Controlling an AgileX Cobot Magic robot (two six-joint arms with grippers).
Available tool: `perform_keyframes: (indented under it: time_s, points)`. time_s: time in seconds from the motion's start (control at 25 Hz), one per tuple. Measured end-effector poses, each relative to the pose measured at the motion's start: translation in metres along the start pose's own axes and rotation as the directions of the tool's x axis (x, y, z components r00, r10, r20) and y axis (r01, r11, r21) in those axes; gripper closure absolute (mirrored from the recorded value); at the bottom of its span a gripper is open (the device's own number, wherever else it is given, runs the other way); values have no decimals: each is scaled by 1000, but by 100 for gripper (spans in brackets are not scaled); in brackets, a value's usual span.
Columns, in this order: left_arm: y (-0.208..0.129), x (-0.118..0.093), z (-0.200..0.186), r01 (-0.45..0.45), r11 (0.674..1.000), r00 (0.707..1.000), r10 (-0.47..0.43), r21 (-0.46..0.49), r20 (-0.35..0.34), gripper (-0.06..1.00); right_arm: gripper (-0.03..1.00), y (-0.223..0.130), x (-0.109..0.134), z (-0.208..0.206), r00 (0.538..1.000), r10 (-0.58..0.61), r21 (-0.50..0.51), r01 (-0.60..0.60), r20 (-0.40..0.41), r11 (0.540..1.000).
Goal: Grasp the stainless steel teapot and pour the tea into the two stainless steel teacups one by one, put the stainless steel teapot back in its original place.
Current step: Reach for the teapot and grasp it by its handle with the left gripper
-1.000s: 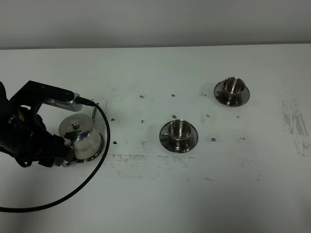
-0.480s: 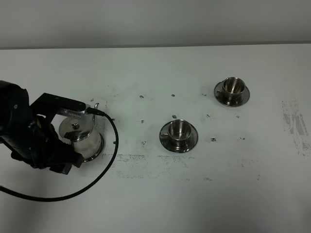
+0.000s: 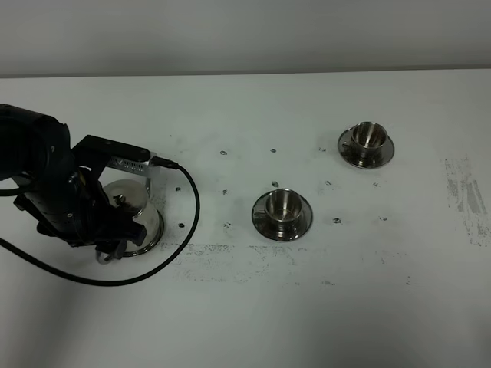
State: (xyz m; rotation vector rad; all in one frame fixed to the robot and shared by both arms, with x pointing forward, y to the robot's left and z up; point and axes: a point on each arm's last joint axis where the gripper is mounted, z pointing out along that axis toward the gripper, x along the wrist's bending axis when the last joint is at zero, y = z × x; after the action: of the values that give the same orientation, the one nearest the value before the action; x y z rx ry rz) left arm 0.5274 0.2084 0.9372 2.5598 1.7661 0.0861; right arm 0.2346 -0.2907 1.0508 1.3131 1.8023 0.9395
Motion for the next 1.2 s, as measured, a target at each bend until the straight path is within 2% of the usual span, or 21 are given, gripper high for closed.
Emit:
perform_keyframes:
  time_s: [0.44,0.96,1.2]
  points:
    - [16,1,8,-8,1000,1000,8,3,0,38,54,0,0,0,1000,0,0,0,0,1000]
    - [17,1,9,-28,1000,1000,28,7,0,38,54,0,0,0,1000,0,0,0,0,1000]
    - [17,1,9,-29,1000,1000,29,11,1,44,54,0,0,0,1000,0,0,0,0,1000]
